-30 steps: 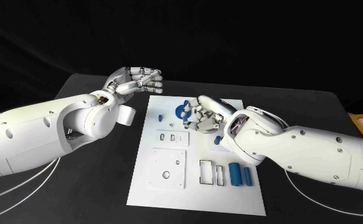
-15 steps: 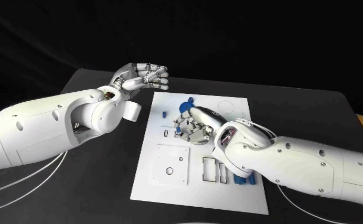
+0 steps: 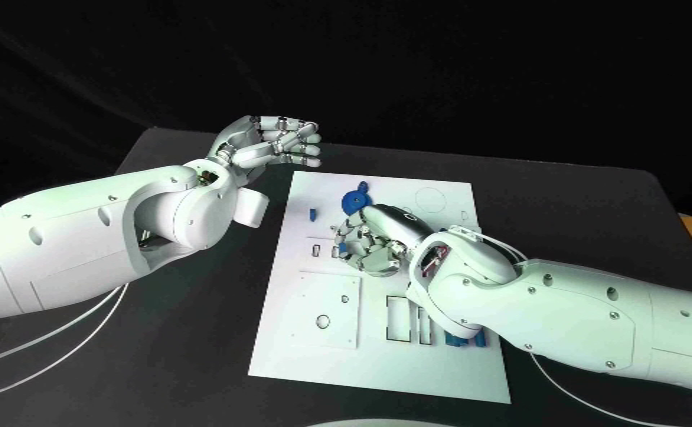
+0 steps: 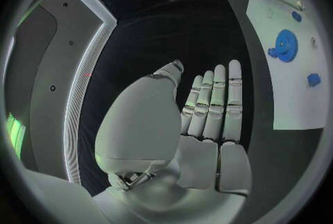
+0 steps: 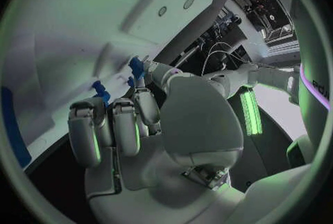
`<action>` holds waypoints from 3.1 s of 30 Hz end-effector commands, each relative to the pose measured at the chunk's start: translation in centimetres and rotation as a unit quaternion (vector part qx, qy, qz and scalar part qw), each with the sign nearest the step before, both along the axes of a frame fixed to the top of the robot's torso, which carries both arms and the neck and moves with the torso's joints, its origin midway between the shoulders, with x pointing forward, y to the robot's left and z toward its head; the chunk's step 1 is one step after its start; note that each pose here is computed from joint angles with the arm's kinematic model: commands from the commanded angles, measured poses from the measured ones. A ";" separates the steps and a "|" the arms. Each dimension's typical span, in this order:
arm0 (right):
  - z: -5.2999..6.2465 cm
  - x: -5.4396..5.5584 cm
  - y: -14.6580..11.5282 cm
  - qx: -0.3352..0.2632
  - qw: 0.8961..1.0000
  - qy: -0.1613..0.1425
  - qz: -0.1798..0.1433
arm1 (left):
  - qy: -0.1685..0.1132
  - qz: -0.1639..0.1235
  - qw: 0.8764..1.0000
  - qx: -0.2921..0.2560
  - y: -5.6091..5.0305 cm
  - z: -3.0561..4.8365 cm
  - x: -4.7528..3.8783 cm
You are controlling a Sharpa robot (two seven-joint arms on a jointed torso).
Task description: Assemble the parts on the task board
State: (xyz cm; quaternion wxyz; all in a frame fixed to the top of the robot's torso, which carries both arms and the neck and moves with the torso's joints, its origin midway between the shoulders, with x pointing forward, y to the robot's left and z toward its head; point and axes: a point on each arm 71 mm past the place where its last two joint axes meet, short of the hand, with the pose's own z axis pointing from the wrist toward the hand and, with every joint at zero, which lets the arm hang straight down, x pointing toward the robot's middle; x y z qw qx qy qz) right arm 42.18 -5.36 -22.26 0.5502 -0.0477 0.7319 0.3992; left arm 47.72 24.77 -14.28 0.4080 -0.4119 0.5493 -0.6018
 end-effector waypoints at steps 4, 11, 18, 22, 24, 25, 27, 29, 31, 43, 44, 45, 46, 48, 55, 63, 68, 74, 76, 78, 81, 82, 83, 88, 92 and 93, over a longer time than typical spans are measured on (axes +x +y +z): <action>-0.2 0.0 -0.2 -0.022 1.000 -0.008 0.004 | -0.001 -0.008 1.000 -0.004 -0.1 0.07 -0.04; -0.4 0.1 -0.1 -0.026 1.000 -0.006 0.007 | -0.001 -0.009 1.000 -0.005 -0.1 0.08 -0.06; -0.6 0.3 -0.3 -0.030 1.000 -0.005 0.004 | -0.001 -0.008 1.000 -0.005 0.0 0.08 -0.07; -0.7 0.3 -0.4 -0.032 0.999 -0.005 0.004 | 0.000 -0.008 1.000 -0.004 0.0 0.08 -0.08; -0.7 0.3 -0.4 -0.032 0.999 -0.006 0.005 | 0.000 -0.008 1.000 -0.004 0.0 0.08 -0.08; -0.7 0.3 -0.4 -0.032 0.999 -0.006 0.005 | 0.000 -0.008 1.000 -0.004 0.1 0.08 -0.07; -0.7 0.3 -0.3 -0.033 0.999 -0.006 0.006 | 0.000 -0.007 1.000 -0.004 0.1 0.08 -0.07; -0.7 0.2 -0.3 -0.033 0.999 -0.006 0.007 | 0.000 -0.007 1.000 -0.004 0.1 0.07 -0.07; -0.7 0.2 -0.2 -0.033 0.999 -0.006 0.008 | 0.000 -0.008 1.000 -0.004 0.1 0.07 -0.07; -0.8 0.3 -0.2 -0.037 0.999 -0.006 0.010 | 0.000 -0.007 1.000 -0.004 0.1 0.07 -0.07; -0.8 0.2 -0.2 -0.037 0.999 -0.006 0.010 | 0.000 -0.007 1.000 -0.004 0.1 0.07 -0.07; -0.8 0.2 -0.2 -0.037 0.999 -0.006 0.011 | 0.000 -0.007 1.000 -0.004 0.1 0.07 -0.07; -0.8 0.2 -0.2 -0.037 0.999 -0.006 0.011 | 0.000 -0.007 1.000 -0.004 0.1 0.06 -0.06; -0.8 0.2 -0.1 -0.037 0.999 -0.006 0.012 | 0.000 -0.007 1.000 -0.004 0.1 0.06 -0.06; -0.8 0.2 -0.1 -0.037 0.999 -0.007 0.014 | 0.001 -0.006 1.000 -0.003 0.2 0.05 -0.03; -0.8 0.2 -0.1 -0.037 0.999 -0.007 0.015 | 0.001 -0.006 1.000 -0.003 0.3 0.04 -0.02; -0.8 0.2 -0.2 -0.037 0.999 -0.008 0.014 | 0.001 -0.005 1.000 -0.003 0.3 0.04 0.00; -0.8 0.2 -0.2 -0.038 0.999 -0.009 0.014 | 0.001 -0.004 1.000 -0.003 0.4 0.03 0.02; -0.7 0.2 -0.2 -0.037 0.999 -0.010 0.014 | 0.001 -0.004 1.000 -0.003 0.4 0.02 0.03; -0.7 0.2 -0.2 -0.036 0.999 -0.010 0.014 | 0.001 -0.005 1.000 -0.003 0.4 0.02 0.03; -0.7 0.2 -0.2 -0.036 0.999 -0.011 0.013 | 0.002 -0.005 1.000 -0.003 0.4 0.01 0.03; -0.7 0.2 -0.2 -0.035 0.999 -0.011 0.013 | 0.002 -0.005 1.000 -0.003 0.4 0.01 0.03; -0.7 0.2 -0.2 -0.035 0.999 -0.012 0.013 | 0.002 -0.005 1.000 -0.003 0.4 0.01 0.03; -0.7 0.3 -0.3 -0.035 0.999 -0.012 0.013 | 0.002 -0.005 1.000 -0.002 0.4 0.00 0.03; -0.7 0.2 -0.2 -0.033 0.999 -0.014 0.014 | 0.002 -0.005 1.000 -0.002 0.4 -0.01 0.04; -0.7 0.2 -0.2 -0.033 0.999 -0.014 0.015 | 0.002 -0.005 1.000 -0.002 0.4 -0.01 0.04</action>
